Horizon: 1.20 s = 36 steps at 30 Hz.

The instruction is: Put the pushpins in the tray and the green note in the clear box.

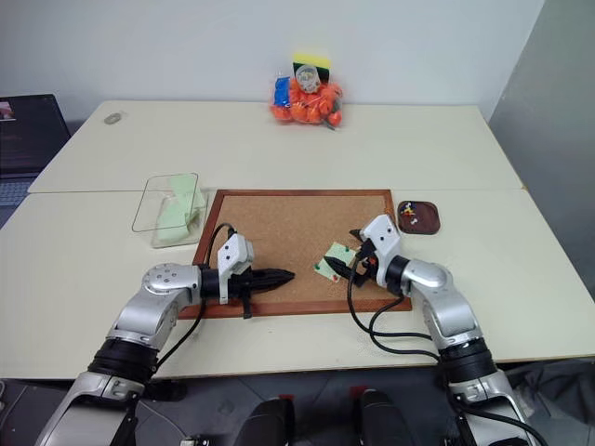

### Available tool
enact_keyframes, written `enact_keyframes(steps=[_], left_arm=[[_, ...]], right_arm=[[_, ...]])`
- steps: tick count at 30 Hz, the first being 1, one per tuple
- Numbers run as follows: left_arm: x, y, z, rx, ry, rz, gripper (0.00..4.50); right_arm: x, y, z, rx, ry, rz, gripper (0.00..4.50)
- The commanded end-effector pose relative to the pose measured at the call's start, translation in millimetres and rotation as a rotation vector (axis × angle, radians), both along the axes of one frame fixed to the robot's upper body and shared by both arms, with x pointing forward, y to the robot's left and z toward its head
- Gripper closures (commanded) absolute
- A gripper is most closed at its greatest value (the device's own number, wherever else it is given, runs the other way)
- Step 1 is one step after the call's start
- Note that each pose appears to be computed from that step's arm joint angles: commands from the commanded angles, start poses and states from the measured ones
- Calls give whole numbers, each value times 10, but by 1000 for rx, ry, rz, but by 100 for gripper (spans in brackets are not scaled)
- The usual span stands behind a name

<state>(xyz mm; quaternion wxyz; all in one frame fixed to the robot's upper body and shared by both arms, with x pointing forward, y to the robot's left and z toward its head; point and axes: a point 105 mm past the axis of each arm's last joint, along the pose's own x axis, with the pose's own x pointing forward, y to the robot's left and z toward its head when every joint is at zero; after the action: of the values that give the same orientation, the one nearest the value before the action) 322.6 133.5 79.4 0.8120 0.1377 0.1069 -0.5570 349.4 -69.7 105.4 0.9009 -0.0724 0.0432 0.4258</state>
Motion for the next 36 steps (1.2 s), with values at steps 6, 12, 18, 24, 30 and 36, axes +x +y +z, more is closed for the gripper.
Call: enact_keyframes(steps=[6, 12, 18, 24, 30, 36], left_arm=[[-87, -9, -190, 27, 53, -11, 446], [-68, 5, -170, 27, 49, -2, 450], [-56, 4, -144, 27, 44, -3, 450], [-29, 8, -116, 26, 38, -2, 450], [-31, 14, -134, 34, 50, -4, 450], [-48, 33, -167, 46, 66, -3, 450]], right_arm=[[176, 3, 13, 36, 5, -52, 0], [236, 25, -13, 34, -2, -62, 103], [231, 47, -41, 26, -13, -50, 216], [228, 26, -53, 22, -20, -51, 331], [233, 22, -45, 20, -29, -56, 445], [238, 14, 76, 63, -66, -66, 450]])
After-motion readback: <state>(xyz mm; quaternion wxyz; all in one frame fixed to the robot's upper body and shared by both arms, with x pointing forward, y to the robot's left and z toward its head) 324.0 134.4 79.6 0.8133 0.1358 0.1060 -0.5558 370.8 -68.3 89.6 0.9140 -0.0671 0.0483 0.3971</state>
